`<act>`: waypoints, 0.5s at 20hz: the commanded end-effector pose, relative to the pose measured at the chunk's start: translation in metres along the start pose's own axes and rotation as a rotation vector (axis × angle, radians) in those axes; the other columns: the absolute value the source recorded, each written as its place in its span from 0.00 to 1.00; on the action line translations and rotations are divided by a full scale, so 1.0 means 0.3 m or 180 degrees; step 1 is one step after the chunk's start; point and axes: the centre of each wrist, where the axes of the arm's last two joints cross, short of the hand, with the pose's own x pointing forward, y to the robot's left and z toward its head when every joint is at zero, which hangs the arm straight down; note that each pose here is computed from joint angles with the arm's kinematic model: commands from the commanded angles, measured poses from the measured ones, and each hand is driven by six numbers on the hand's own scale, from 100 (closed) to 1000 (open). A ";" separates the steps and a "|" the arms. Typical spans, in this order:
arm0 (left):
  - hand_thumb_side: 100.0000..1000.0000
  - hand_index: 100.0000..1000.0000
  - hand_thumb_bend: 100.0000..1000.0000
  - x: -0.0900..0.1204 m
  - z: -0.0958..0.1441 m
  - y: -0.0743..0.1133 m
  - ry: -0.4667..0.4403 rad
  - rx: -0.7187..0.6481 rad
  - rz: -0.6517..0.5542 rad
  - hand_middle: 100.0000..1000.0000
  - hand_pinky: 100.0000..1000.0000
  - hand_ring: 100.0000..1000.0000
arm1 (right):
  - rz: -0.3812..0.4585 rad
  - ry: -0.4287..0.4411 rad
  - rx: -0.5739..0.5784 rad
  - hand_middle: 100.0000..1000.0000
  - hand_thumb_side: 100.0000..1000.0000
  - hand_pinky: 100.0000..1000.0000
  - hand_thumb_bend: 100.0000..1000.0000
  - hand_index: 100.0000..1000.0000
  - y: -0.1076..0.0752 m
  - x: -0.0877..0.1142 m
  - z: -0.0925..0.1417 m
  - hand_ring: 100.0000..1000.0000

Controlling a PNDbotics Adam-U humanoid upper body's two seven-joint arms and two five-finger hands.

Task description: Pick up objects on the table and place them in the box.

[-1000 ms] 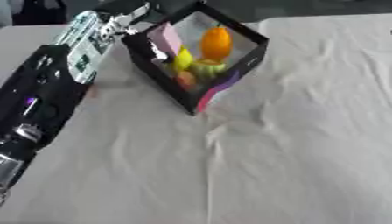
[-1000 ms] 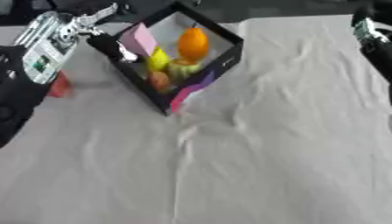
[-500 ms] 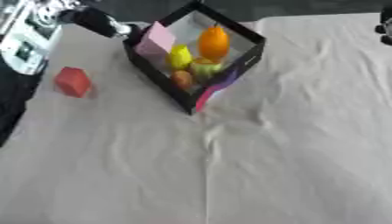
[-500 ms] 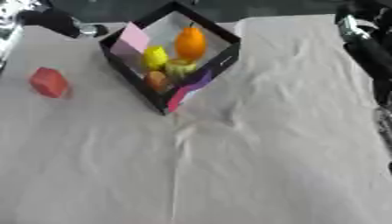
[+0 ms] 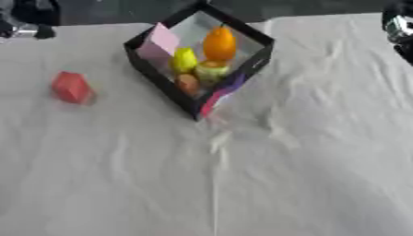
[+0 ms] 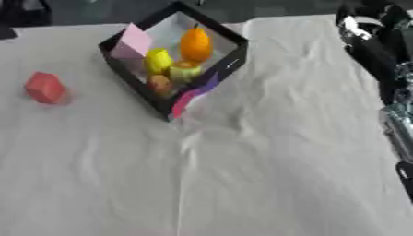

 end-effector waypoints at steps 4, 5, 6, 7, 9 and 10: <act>0.05 0.82 0.77 -0.015 0.066 0.048 -0.0006 -0.0417 -0.0367 0.79 0.87 0.87 | 0.0075 -0.0093 -0.0043 0.77 0.46 0.84 0.14 0.86 -0.021 0.030 -0.008 0.76; 0.04 0.81 0.77 -0.019 0.065 0.041 0.0023 -0.0484 -0.0426 0.79 0.87 0.87 | 0.0076 -0.0089 -0.0047 0.77 0.46 0.84 0.13 0.86 -0.021 0.029 -0.008 0.76; 0.03 0.81 0.76 -0.024 0.063 0.032 0.0045 -0.0545 -0.0466 0.78 0.87 0.87 | 0.0075 -0.0085 -0.0050 0.77 0.46 0.83 0.13 0.86 -0.020 0.029 -0.008 0.76; 0.01 0.81 0.76 -0.028 0.061 0.025 0.0057 -0.0587 -0.0488 0.78 0.87 0.87 | 0.0075 -0.0081 -0.0052 0.77 0.46 0.83 0.13 0.86 -0.020 0.028 -0.008 0.76; 0.00 0.81 0.76 -0.037 0.053 0.011 0.0069 -0.0657 -0.0495 0.78 0.87 0.87 | 0.0076 -0.0075 -0.0054 0.77 0.46 0.83 0.13 0.86 -0.018 0.027 -0.007 0.76; 0.00 0.81 0.76 -0.039 0.048 0.004 0.0068 -0.0689 -0.0495 0.78 0.87 0.87 | 0.0076 -0.0074 -0.0056 0.77 0.46 0.83 0.13 0.86 -0.018 0.027 -0.007 0.76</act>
